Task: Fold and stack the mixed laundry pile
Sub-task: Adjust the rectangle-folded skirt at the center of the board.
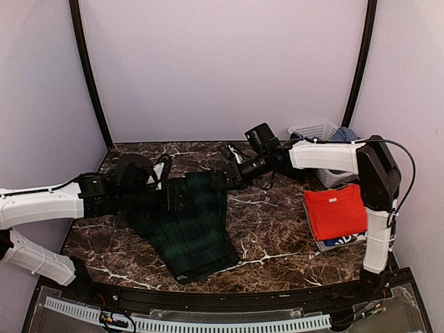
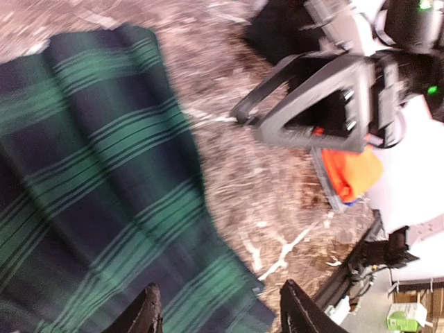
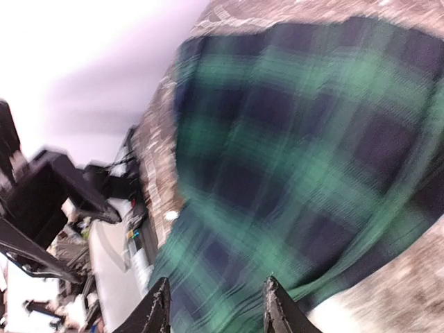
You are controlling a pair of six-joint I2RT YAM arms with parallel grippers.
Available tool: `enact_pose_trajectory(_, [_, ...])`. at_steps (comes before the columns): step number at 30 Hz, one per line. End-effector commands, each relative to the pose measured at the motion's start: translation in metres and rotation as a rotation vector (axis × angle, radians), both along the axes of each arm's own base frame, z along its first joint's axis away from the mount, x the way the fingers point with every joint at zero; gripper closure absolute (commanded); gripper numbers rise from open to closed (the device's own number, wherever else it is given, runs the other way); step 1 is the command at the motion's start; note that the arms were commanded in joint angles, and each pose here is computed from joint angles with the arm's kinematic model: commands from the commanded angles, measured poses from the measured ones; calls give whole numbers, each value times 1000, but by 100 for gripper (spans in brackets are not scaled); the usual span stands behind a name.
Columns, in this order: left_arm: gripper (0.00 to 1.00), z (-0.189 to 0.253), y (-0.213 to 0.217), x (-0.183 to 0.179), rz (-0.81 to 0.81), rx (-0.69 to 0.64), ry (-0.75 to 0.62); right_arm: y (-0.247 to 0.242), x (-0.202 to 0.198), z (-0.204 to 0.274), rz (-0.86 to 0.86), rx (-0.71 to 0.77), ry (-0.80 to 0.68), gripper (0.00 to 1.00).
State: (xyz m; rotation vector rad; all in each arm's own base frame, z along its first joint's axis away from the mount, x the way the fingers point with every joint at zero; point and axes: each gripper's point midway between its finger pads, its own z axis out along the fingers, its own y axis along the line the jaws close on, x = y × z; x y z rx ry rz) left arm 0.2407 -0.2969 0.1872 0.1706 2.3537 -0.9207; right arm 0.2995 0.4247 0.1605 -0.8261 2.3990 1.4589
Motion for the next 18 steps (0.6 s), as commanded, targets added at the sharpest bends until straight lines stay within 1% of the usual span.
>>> enact_pose_trajectory(1, [42,-38,36,-9,106,49,102,-15,36,-45,-91,-186,-7,55])
enact_pose_trajectory(3, [40,-47,40,-13,111,59,122,-14,52,-52,-113,-220,-24,54])
enact_pose_trajectory(7, [40,-63,49,-19,130,97,157,-9,72,-63,-123,-236,-27,54])
enact_pose_trajectory(12, [38,-74,65,-18,189,148,169,5,86,-66,-110,-208,-24,54])
enact_pose_trajectory(18, [37,-77,74,-15,234,165,182,16,103,-74,-112,-204,-20,57])
